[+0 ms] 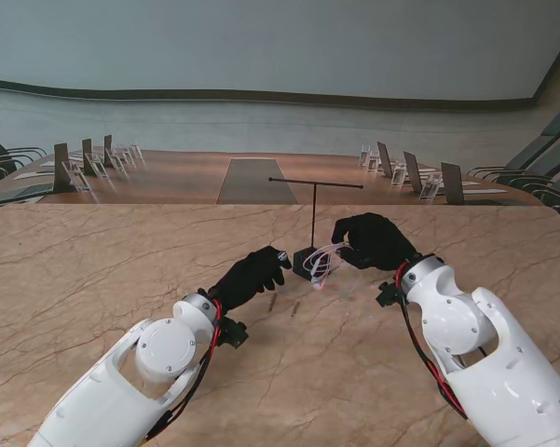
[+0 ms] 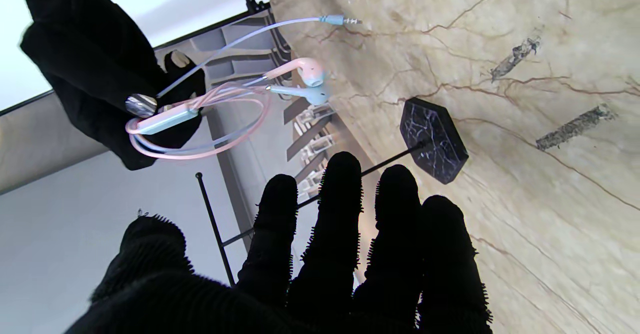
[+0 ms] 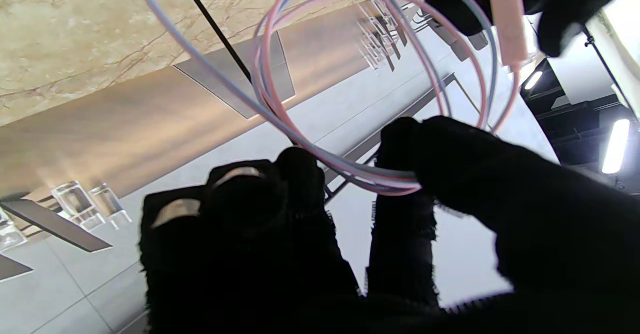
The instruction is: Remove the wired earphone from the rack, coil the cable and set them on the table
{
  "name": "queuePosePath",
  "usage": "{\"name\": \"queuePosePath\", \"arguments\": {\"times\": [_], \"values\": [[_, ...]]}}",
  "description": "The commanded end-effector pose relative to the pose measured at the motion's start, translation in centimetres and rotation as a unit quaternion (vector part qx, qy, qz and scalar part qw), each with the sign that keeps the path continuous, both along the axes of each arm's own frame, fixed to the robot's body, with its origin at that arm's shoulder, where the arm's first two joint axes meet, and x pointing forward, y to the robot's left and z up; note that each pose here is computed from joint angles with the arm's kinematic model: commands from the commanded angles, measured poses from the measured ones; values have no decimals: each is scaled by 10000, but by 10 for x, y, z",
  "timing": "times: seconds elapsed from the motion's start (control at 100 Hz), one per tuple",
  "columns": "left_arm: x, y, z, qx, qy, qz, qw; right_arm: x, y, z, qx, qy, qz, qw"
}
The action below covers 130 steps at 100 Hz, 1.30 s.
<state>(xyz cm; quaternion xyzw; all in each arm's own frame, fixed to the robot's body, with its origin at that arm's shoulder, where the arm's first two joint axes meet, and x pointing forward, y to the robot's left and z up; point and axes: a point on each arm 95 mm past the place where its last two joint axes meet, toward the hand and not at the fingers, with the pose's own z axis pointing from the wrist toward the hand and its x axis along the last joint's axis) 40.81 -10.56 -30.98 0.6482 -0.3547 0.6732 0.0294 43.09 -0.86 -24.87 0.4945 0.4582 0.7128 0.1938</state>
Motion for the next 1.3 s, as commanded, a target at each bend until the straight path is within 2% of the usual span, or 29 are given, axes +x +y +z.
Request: {"name": "queuePosePath", "arguments": {"times": [0.0, 0.36, 0.65, 1.03, 1.29], "values": [[-2, -3, -4, 30, -12, -19, 10000, -6, 5, 6, 30, -111, 127, 9999], [-2, -15, -15, 260, -138, -223, 9993, -23, 11, 35, 101, -436, 616, 9971], [-2, -31, -20, 437, -89, -514, 9977, -24, 20, 47, 177, -402, 940, 9946], [0, -45, -20, 559, -261, -682, 9958, -21, 35, 53, 271, -283, 1355, 9900], [-1, -45, -21, 611, -305, -729, 9950, -18, 43, 47, 282, -112, 1459, 9888]]}}
